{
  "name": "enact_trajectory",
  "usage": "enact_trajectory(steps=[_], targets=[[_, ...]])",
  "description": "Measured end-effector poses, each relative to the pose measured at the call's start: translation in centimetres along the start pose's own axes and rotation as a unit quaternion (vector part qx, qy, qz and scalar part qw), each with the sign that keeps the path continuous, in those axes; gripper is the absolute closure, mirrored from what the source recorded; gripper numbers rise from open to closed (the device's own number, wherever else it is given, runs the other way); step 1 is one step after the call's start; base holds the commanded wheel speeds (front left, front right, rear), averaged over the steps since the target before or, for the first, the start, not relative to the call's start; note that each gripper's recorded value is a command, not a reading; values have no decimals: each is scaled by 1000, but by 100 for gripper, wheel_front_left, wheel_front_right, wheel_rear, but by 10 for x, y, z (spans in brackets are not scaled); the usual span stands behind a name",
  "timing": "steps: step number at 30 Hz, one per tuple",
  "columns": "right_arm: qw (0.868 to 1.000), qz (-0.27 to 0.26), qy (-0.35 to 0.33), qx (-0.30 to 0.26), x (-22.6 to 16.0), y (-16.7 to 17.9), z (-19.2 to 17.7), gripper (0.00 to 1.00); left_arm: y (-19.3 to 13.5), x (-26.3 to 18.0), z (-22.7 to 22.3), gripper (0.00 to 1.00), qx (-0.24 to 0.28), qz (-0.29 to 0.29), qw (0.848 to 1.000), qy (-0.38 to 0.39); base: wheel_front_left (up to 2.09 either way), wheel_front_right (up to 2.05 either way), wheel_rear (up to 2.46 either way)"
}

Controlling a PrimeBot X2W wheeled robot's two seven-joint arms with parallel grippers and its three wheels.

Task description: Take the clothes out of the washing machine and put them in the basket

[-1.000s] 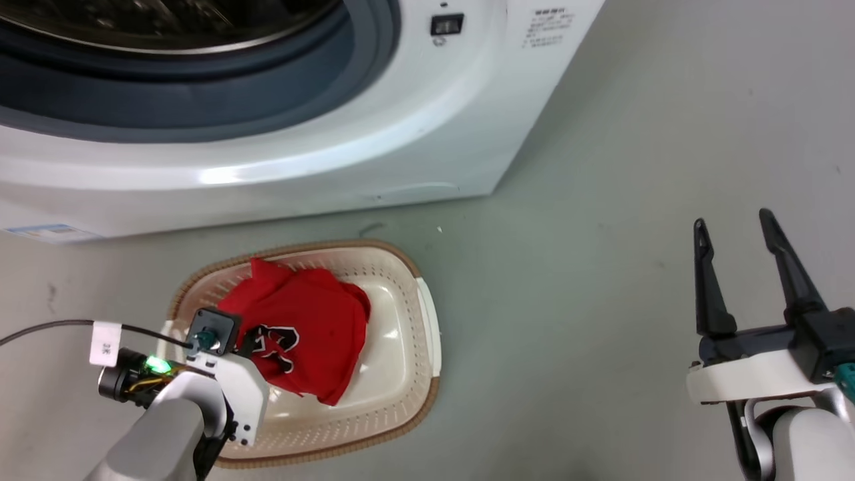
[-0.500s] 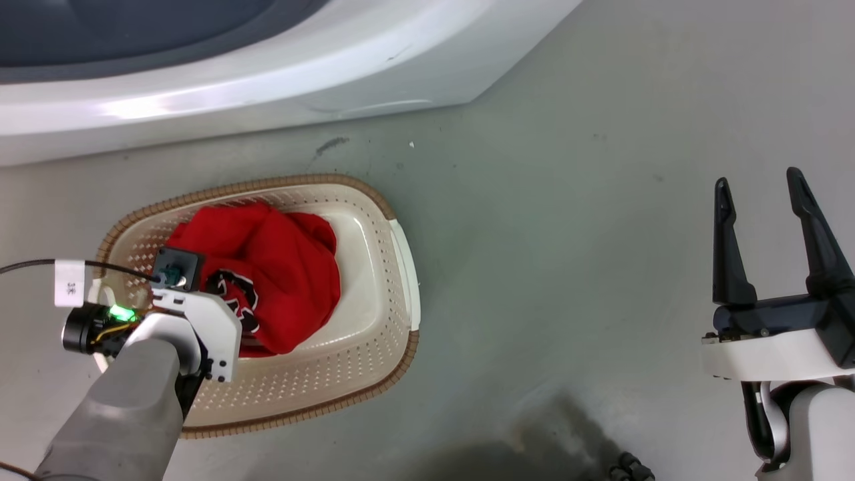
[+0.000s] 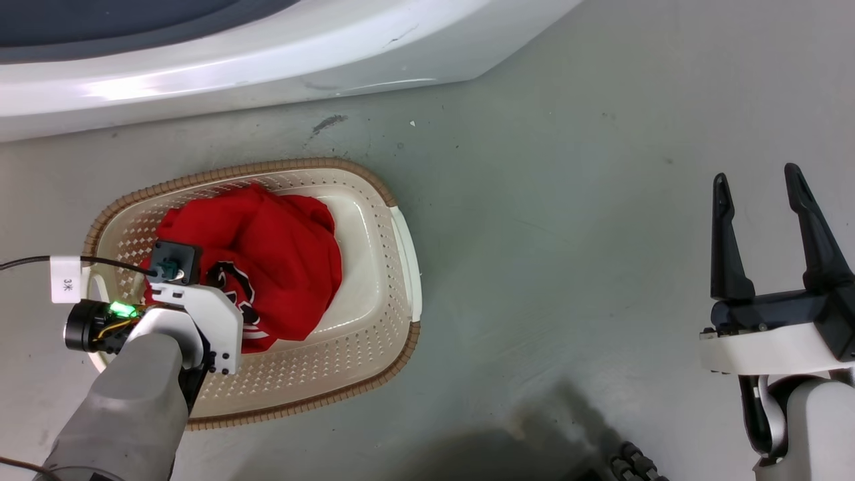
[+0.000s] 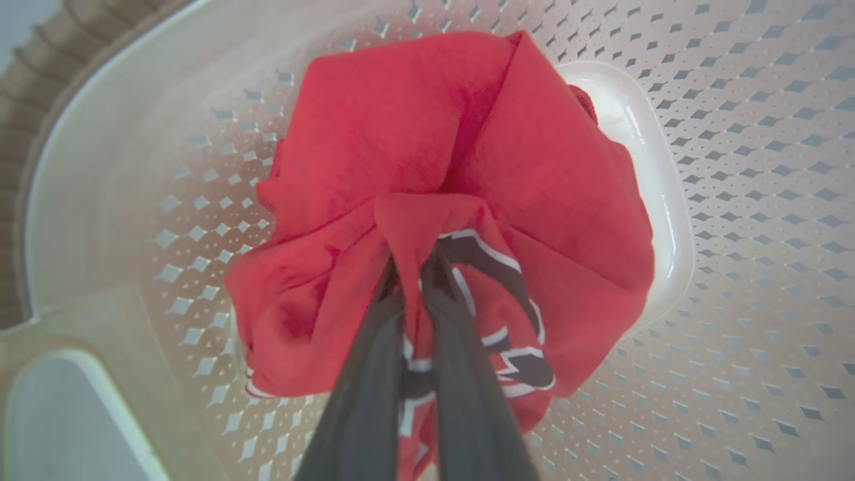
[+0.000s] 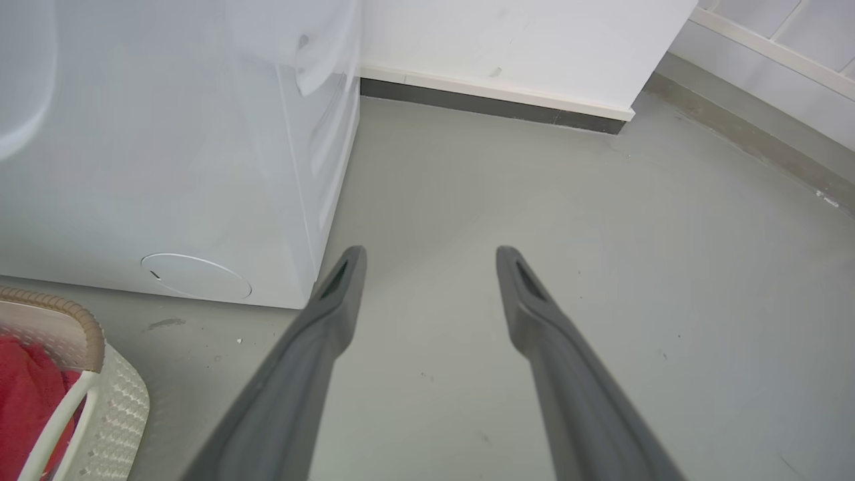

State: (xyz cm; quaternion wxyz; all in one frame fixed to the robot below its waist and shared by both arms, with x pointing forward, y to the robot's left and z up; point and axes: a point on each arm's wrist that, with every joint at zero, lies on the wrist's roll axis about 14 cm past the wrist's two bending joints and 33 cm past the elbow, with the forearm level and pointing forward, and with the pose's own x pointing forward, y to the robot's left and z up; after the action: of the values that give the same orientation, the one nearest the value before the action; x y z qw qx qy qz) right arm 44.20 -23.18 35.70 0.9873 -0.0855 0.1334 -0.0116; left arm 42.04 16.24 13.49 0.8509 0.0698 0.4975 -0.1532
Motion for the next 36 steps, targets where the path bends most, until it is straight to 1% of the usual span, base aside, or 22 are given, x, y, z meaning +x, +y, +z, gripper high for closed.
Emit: enact_trajectory(steps=[5,7,8,9,10,12,14,16,18,22,25,28,32,34,36], targets=[[1000,2,-10,0,-2,1,9,0,3,-9,12,0,6,9,1000,-17,0,0,0],[1000,1,-17,2,-4,0,16,0,4,-16,21,0,0,14,999,-31,0,0,0],[1000,-1,-23,2,-6,-1,20,0,3,-19,29,0,-3,14,999,-45,0,0,0],[999,-3,-38,4,-10,-3,33,0,-8,-34,58,0,-3,-4,995,-95,0,0,0],[999,-2,-43,4,-12,-3,38,0,-11,-41,64,0,-1,-10,994,-109,0,0,0],[998,0,-55,6,-17,-2,48,0,-11,-57,79,0,-7,-8,990,-141,0,0,0],[998,2,-63,7,-23,0,56,0,-6,-76,103,0,-9,3,982,-186,0,0,0],[997,4,-72,9,-30,1,64,0,-1,-99,127,0,-19,16,972,-234,0,0,0],[996,6,-84,10,-36,2,73,0,1,-124,142,0,-16,26,961,-275,0,0,0],[993,12,-119,15,-48,6,98,0,10,-181,172,0,-16,52,931,-361,0,0,0],[990,17,-137,21,-57,9,111,0,15,-224,182,0,-23,71,907,-415,0,0,0],[989,25,-146,27,-69,14,117,0,16,-265,186,0,-28,89,881,-464,0,0,0],[985,35,-165,33,-85,21,128,0,14,-311,176,0,-34,114,853,-507,0,0,0],[984,37,-170,36,-93,22,131,0,13,-328,169,0,-36,126,843,-522,0,0,0],[983,39,-176,38,-100,23,133,0,6,-339,159,0,-42,127,837,-530,0,0,0]])
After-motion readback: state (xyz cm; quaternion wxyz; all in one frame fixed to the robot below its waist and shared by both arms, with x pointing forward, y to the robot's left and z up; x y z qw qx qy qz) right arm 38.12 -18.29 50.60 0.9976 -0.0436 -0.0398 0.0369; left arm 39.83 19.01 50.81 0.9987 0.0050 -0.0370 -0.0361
